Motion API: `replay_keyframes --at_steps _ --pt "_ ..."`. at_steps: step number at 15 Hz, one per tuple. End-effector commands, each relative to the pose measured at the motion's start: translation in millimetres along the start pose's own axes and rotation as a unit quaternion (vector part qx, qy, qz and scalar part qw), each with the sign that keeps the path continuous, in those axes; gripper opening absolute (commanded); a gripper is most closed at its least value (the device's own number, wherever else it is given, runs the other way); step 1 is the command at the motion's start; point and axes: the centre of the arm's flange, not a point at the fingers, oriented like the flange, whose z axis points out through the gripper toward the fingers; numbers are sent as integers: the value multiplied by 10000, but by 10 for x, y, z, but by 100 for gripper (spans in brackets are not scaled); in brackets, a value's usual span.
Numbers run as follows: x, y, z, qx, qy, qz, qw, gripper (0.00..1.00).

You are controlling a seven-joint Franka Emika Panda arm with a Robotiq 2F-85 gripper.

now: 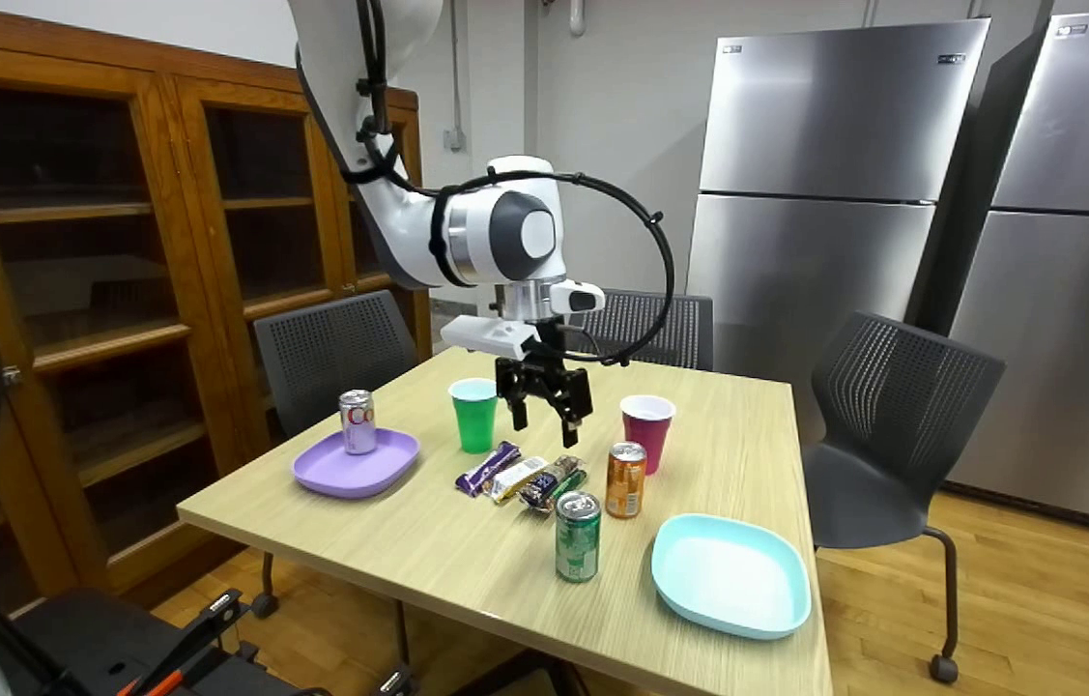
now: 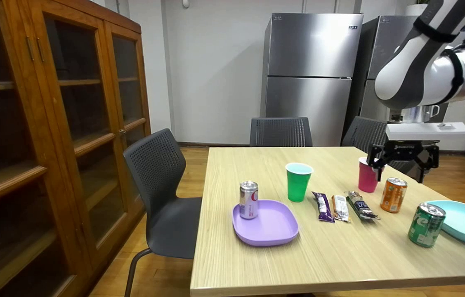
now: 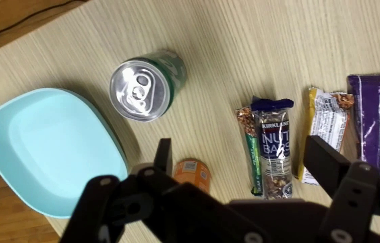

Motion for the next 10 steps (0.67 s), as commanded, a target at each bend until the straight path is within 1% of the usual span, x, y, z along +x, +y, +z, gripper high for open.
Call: replay_keyframes --at_steps 1,6,10 --pt "-91 285 21 215 -67 151 9996 100" --pt "-96 554 170 426 -235 496 9976 100" --pt "-86 694 286 477 -350 663 9960 100"
